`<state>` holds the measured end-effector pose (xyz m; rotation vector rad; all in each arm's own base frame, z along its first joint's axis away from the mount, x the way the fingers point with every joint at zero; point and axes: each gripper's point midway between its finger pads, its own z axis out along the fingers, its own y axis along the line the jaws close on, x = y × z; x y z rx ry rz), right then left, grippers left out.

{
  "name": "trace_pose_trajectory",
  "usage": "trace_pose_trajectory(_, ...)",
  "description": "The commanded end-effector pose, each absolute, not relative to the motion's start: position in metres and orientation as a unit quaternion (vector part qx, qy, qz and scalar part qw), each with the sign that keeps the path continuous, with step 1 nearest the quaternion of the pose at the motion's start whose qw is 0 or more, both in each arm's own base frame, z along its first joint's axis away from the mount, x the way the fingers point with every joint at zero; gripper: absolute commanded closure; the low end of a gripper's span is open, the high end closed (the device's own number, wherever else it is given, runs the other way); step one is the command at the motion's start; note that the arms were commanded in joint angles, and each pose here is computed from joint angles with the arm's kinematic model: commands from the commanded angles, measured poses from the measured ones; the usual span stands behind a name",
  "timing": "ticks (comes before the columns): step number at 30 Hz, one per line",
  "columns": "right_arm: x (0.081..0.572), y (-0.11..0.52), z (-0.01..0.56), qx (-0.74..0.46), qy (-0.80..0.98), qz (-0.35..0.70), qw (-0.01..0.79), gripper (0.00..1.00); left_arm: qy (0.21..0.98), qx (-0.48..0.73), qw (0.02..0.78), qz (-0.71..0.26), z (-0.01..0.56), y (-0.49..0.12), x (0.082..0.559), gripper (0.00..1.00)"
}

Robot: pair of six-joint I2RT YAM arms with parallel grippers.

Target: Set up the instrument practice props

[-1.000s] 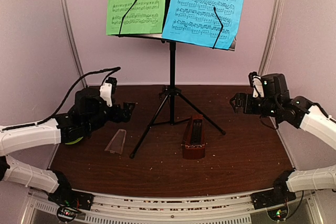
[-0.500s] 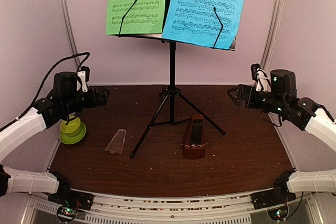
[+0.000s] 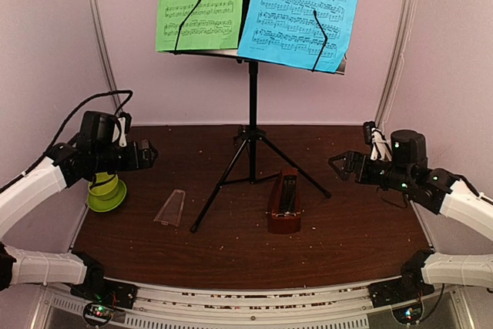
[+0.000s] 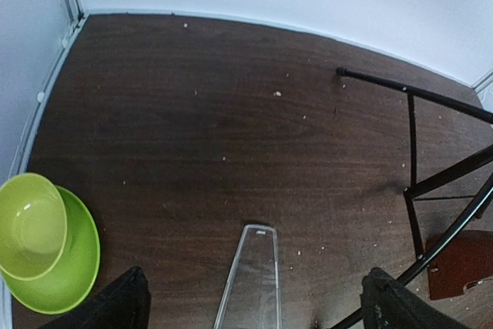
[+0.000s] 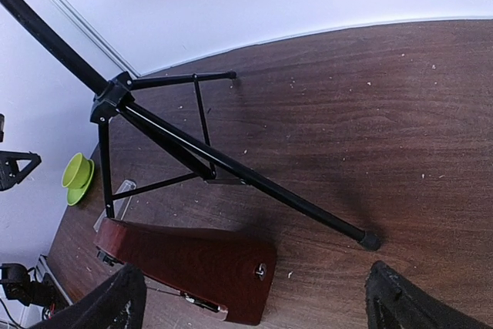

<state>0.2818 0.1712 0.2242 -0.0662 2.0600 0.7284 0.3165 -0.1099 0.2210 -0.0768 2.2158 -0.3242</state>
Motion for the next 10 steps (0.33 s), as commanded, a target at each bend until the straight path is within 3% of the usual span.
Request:
trace_pose_trajectory(1, 0.286, 0.170, 0.227, -0.017, 0.824, 0.302, 0.479, 0.00, 0.897, -0.061, 0.416, -0.139, 0.200, -0.107, 0.313, 0.02)
trace_pose_trajectory(10, 0.295, 0.175, 0.226, -0.023, 0.823, 0.301, 0.481, 0.00, 0.895, -0.078, 0.422, -0.124, 0.197, -0.101, 0.318, 0.02)
